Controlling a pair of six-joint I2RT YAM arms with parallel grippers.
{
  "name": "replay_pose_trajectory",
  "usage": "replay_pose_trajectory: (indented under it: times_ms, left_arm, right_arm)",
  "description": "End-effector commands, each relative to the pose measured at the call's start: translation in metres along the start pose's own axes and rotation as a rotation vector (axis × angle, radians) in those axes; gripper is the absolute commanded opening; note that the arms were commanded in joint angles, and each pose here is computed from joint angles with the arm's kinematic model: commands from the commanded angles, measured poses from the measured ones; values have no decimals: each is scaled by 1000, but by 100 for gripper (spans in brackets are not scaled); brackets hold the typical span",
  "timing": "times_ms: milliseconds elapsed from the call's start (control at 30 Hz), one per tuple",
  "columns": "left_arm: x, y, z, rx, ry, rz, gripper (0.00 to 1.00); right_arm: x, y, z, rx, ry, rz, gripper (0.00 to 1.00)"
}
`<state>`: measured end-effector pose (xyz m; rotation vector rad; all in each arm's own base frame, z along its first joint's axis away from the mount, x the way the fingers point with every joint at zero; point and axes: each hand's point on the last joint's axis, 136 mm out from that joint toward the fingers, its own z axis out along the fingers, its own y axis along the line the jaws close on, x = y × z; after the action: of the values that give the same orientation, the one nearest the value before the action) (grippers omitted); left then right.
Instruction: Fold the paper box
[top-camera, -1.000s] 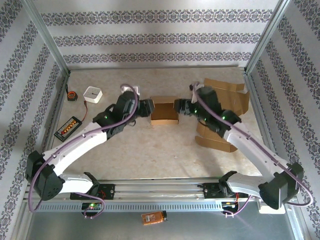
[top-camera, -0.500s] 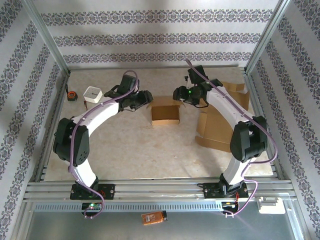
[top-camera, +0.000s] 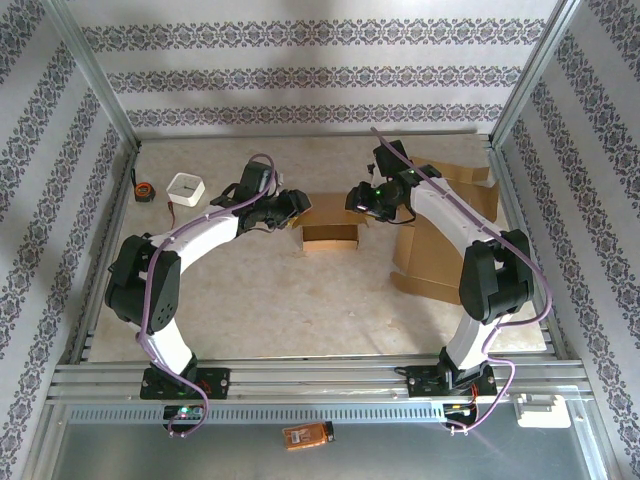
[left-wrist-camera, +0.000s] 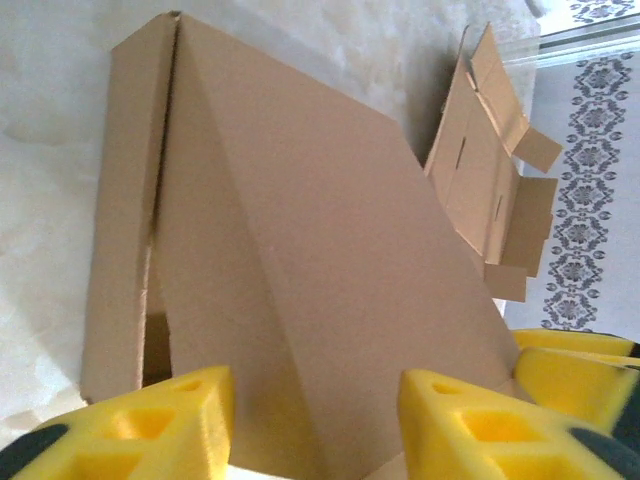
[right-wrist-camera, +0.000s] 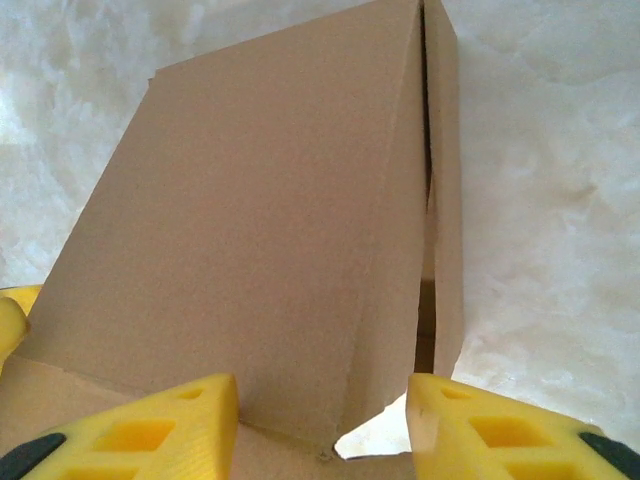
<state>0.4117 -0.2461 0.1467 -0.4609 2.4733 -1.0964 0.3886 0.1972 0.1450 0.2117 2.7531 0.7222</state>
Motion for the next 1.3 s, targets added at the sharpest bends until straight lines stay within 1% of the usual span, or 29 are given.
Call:
replay_pose_trajectory:
  times_ms: [0,67,267,433,533,633,700,767,833,900,1033,1133,1233,1267]
  left_arm:
    - [-3,-13,2,55,-11,3,39]
    - [-2,-11,5,57,-5,-8,35]
    - [5,-4,12,49,23,-29,35]
    - [12,11,14,0,27,-23,38]
    - [16,20,14,-26,30,-18,39]
    - [21,25,17,-35,54,-17,41]
    - [27,32,20,-67,92,-18,46]
    - [31,40,22,-106,122,-8,47]
    - [32,39,24,-90,122,-10,47]
    - [31,33,26,-58,118,-17,45]
    - [32,28,32,-28,127,-26,36]
    - [35,36,36,-52,132,-30,35]
    - [36,50,35,-111,116,-20,35]
    - [34,55,32,-141,107,-8,36]
  right_arm:
    - [6,-10,13,32,19,12,47]
    - [8,-11,16,31,22,14,46]
    - [12,-14,24,37,26,30,43]
    - [14,-14,29,39,33,26,43]
    - [14,-19,32,65,28,16,43]
    - [16,-28,39,101,33,6,42]
    - [19,-31,43,109,46,10,42]
    - [22,-29,46,101,57,12,42]
    - [24,-28,49,97,60,8,41]
    - [25,-26,50,95,61,2,41]
    - [28,-26,56,101,69,0,40]
    - [32,-33,63,138,70,-19,39]
    - [34,-51,63,244,58,-49,38]
    - [35,-52,58,268,62,-56,40]
